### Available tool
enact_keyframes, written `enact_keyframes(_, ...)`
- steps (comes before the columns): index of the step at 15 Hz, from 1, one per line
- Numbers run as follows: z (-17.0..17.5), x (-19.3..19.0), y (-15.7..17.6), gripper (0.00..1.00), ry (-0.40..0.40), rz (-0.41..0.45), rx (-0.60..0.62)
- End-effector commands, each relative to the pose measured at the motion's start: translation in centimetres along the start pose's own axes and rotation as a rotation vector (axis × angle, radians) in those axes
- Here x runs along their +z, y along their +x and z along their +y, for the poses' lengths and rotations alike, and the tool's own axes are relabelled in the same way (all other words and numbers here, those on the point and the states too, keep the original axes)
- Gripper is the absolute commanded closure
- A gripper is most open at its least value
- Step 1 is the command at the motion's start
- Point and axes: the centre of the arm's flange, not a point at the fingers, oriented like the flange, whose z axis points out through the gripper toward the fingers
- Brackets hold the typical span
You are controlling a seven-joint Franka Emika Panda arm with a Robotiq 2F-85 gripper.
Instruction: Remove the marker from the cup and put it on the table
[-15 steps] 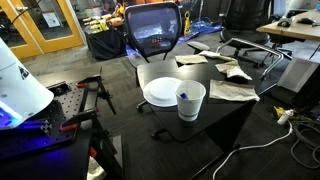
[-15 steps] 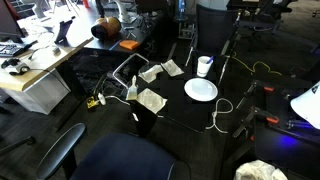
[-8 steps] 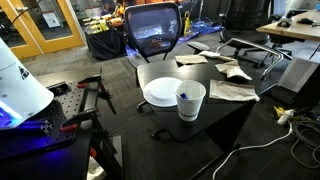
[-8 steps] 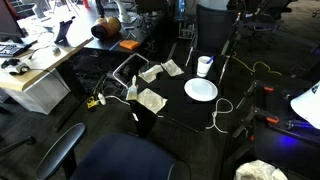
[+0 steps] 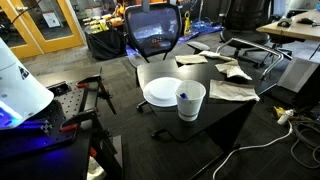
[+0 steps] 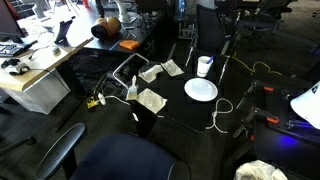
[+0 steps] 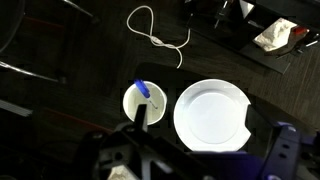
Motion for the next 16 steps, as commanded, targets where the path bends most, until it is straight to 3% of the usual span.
enact_keyframes(1,1.2,2.6,1.6,0.00,-0.012,-0.033,-0.001)
enact_keyframes(11,0.8,3.6,1.3,0.00,0.019,-0.053,-0.003)
enact_keyframes(16,2.0,4.9,3.3,0.00,-0.005,-0.055,-0.019)
